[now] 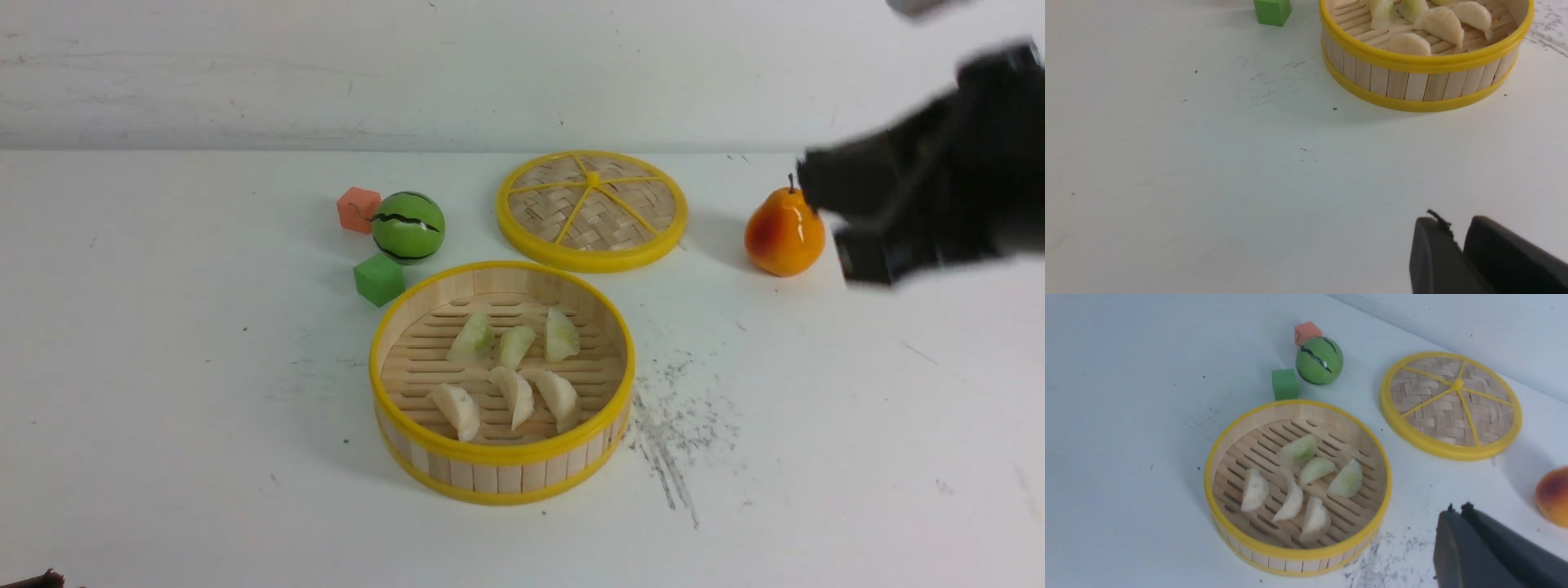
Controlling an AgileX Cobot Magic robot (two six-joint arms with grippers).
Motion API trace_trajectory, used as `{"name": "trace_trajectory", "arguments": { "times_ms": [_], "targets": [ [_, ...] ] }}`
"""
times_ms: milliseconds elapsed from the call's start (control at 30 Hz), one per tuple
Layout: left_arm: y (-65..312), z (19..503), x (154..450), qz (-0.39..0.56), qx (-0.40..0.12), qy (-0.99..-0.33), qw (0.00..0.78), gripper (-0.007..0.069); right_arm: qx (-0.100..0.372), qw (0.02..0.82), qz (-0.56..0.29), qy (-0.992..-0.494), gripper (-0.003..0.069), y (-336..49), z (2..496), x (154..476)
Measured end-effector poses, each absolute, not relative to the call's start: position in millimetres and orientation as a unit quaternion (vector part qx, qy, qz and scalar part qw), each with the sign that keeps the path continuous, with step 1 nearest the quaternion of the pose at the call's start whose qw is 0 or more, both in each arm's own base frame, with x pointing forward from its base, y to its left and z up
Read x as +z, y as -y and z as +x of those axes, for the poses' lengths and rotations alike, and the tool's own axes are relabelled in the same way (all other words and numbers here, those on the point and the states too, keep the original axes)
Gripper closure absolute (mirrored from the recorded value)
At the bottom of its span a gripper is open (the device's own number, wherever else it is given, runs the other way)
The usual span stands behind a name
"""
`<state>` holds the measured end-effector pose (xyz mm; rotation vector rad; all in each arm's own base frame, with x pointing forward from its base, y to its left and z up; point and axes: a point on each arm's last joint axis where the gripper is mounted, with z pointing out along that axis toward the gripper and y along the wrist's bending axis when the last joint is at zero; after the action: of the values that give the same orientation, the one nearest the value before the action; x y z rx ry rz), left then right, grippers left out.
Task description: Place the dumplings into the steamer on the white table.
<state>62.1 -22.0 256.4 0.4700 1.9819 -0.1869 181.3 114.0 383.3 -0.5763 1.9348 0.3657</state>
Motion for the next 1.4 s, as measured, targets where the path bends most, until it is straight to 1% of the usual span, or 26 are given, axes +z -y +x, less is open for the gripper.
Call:
{"name": "trace_trajectory", "arguments": {
  "times_ms": [67,167,267,300,333,367,433,467,533,567,600,633,733,867,967,1000,1033,1133,1167,1200,1233,1333,1400],
  "targets": [
    [22,62,256,0.196,-0.078,-0.827,0.521,0.0513,0.156,0.539,-0.234,-0.794,0.0678,-104,166,357],
    [22,62,256,0.196,-0.078,-0.827,0.521,0.0513,0.161,0.567,-0.225,-0.775,0.0678,-84,135,300],
    [22,62,256,0.196,-0.078,-0.827,0.521,0.0513,0.166,0.594,-0.218,-0.756,0.0678,-69,113,262],
    [22,62,256,0.196,-0.078,-0.827,0.521,0.0513,0.168,0.606,-0.215,-0.747,0.0678,-64,105,250],
    [22,62,256,0.196,-0.078,-0.827,0.521,0.0513,0.169,0.611,-0.214,-0.744,0.0678,-62,102,245],
    [22,62,256,0.196,-0.078,-0.827,0.521,0.0513,0.173,0.632,-0.208,-0.726,0.0678,-54,89,226],
    [22,62,256,0.196,-0.078,-0.827,0.521,0.0513,0.176,0.646,-0.204,-0.714,0.0678,-50,82,216],
    [22,62,256,0.196,-0.078,-0.827,0.521,0.0513,0.180,0.664,-0.199,-0.697,0.0676,-45,74,207],
    [22,62,256,0.196,-0.078,-0.827,0.521,0.0511,0.189,0.681,-0.189,-0.681,0.0676,-41,68,206],
    [22,62,256,0.196,-0.078,-0.827,0.521,0.0511,0.187,0.687,-0.192,-0.675,0.0676,-41,68,207],
    [22,62,256,0.196,-0.078,-0.827,0.521,0.0508,0.192,0.706,-0.186,-0.656,0.0674,-38,64,211],
    [22,62,256,0.196,-0.078,-0.827,0.521,0.0506,0.194,0.713,-0.184,-0.649,0.0673,-38,63,212],
    [22,62,256,0.196,-0.078,-0.827,0.521,0.0503,0.197,0.725,-0.181,-0.635,0.0671,-36,60,215],
    [22,62,256,0.196,-0.078,-0.827,0.521,0.0501,0.193,0.729,-0.181,-0.631,0.0670,-35,59,215],
    [22,62,256,0.196,-0.078,-0.827,0.521,0.0497,0.163,0.742,-0.171,-0.627,0.0670,-30,57,216],
    [22,62,256,0.196,-0.078,-0.827,0.521,0.0496,0.161,0.744,-0.169,-0.626,0.0670,-29,57,216],
    [22,62,256,0.196,-0.078,-0.827,0.521,0.0496,0.127,0.756,-0.142,-0.626,0.0670,-23,56,216],
    [22,62,256,0.196,-0.077,-0.827,0.521,0.0493,0.057,0.761,-0.086,-0.641,0.0668,-12,55,214],
    [22,62,256,0.196,-0.078,-0.827,0.521,0.0493,0.053,0.760,-0.082,-0.642,0.0668,-11,55,213],
    [22,62,256,0.196,-0.078,-0.827,0.521,0.0492,0.022,0.751,-0.057,-0.657,0.0666,-6,56,210],
    [22,62,256,0.196,-0.077,-0.827,0.521,0.0491,0.006,0.742,-0.041,-0.670,0.0666,-4,56,207],
    [22,62,256,0.196,-0.077,-0.827,0.521,0.0487,-0.014,0.711,-0.008,-0.703,0.0666,0,57,199],
    [22,62,256,0.196,-0.077,-0.827,0.521,0.0484,-0.008,0.679,0.004,-0.734,0.0665,1,56,191]
  ]
}}
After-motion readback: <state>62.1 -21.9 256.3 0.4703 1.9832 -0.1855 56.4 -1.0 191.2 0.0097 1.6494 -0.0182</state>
